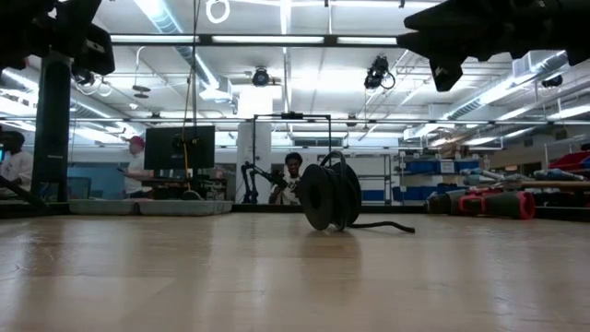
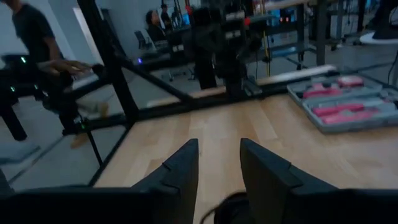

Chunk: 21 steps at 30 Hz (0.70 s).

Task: Coil cords
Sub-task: Return to Home Position

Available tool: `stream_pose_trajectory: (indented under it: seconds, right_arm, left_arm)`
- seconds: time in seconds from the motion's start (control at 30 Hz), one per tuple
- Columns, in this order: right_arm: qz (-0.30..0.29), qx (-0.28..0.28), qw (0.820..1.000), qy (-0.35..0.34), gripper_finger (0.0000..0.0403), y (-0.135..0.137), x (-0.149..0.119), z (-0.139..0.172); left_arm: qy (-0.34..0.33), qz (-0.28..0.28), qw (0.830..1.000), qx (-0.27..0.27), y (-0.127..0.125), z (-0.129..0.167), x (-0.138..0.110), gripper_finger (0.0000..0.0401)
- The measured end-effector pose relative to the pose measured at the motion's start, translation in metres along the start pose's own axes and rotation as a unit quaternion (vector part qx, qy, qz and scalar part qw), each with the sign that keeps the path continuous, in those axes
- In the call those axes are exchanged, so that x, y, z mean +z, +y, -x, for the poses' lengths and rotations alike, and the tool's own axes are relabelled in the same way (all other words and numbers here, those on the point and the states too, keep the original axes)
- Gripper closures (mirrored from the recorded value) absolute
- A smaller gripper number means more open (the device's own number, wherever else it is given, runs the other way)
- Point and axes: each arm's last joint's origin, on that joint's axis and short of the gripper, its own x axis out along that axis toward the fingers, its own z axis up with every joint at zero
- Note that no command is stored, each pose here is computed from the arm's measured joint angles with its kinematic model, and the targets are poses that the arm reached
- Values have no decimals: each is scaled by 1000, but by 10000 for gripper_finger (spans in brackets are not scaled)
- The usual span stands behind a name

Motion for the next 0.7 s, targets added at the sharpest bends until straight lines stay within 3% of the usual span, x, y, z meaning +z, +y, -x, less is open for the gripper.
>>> stream_pose_trajectory:
  seconds: [0.7]
  right_arm:
    - [-24,29,992,-121,286,3,42,37]
  left_arm:
    - [-4,1,1000,0,0,0,1,270]
